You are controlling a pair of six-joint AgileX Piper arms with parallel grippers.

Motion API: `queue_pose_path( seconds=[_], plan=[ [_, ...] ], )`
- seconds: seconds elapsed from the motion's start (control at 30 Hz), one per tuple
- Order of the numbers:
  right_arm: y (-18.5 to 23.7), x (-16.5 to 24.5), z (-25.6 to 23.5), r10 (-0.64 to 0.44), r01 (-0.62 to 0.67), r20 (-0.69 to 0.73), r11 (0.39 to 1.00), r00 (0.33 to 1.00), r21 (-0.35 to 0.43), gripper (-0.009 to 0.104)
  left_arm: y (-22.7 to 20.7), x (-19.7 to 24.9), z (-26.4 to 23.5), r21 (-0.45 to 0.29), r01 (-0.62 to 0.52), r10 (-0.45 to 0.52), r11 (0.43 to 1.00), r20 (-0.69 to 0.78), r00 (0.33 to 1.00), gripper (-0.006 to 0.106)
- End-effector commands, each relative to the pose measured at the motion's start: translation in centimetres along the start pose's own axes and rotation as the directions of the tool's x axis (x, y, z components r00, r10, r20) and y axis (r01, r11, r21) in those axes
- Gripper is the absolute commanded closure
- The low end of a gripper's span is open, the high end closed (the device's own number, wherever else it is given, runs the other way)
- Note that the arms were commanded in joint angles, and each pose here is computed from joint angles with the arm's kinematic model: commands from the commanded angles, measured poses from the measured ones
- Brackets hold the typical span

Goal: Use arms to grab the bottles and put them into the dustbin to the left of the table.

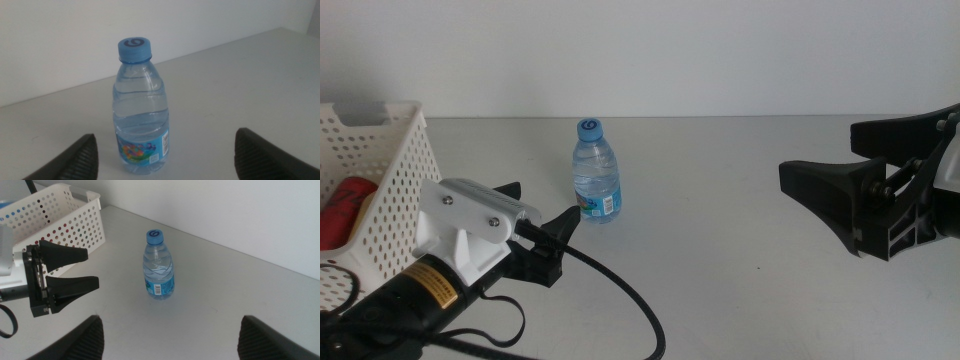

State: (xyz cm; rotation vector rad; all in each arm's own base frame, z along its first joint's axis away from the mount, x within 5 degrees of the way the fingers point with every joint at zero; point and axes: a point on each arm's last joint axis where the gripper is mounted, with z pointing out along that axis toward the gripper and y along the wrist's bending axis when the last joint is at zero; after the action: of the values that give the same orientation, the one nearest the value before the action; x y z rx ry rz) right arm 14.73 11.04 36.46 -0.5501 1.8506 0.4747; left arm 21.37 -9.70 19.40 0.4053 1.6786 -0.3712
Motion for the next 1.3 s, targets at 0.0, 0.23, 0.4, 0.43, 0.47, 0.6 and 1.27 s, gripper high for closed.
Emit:
queue_pose_path(
  seconds=[0.0, 0.23, 0.4, 0.43, 0.47, 0.6, 1.27],
  plan=[
    [0.1, -1.4, -0.6, -0.025, 0.025, 0.098, 1.000, 0.995, -0.004, 0.020, 0.0, -1.6, 0.7, 0.018, 0.062, -0.064, 0.998, 0.178, 0.982, 0.007],
    [0.1, -1.4, -0.6, -0.025, 0.025, 0.098, 1.000, 0.995, -0.004, 0.020, 0.3, -1.0, 4.7, 0.038, 0.106, -0.112, 0.994, 0.191, 0.975, 0.007],
    [0.1, -1.4, -0.6, -0.025, 0.025, 0.098, 1.000, 0.995, -0.004, 0.020, 0.7, -1.6, 8.1, 0.028, 0.096, -0.098, 0.995, 0.132, 0.986, 0.007],
    [0.1, -1.4, -0.6, -0.025, 0.025, 0.098, 1.000, 0.995, -0.004, 0.020, 0.8, -1.7, 8.8, 0.024, 0.094, -0.097, 0.995, 0.122, 0.988, 0.007],
    [0.1, -1.4, -0.6, -0.025, 0.025, 0.098, 1.000, 0.995, -0.004, 0.020, 0.9, -1.8, 9.5, 0.021, 0.093, -0.095, 0.995, 0.112, 0.989, 0.007],
    [0.1, -1.4, -0.6, -0.025, 0.025, 0.098, 1.000, 0.995, -0.004, 0.020, 1.6, -1.9, 12.0, 0.002, 0.088, -0.088, 0.996, 0.081, 0.993, 0.007],
    [0.1, -1.4, -0.6, -0.024, 0.024, 0.097, 1.000, 0.995, -0.004, 0.020, 3.2, 0.7, 17.0, -0.015, 0.146, -0.145, 0.989, 0.062, 0.987, 0.040]
  ],
)
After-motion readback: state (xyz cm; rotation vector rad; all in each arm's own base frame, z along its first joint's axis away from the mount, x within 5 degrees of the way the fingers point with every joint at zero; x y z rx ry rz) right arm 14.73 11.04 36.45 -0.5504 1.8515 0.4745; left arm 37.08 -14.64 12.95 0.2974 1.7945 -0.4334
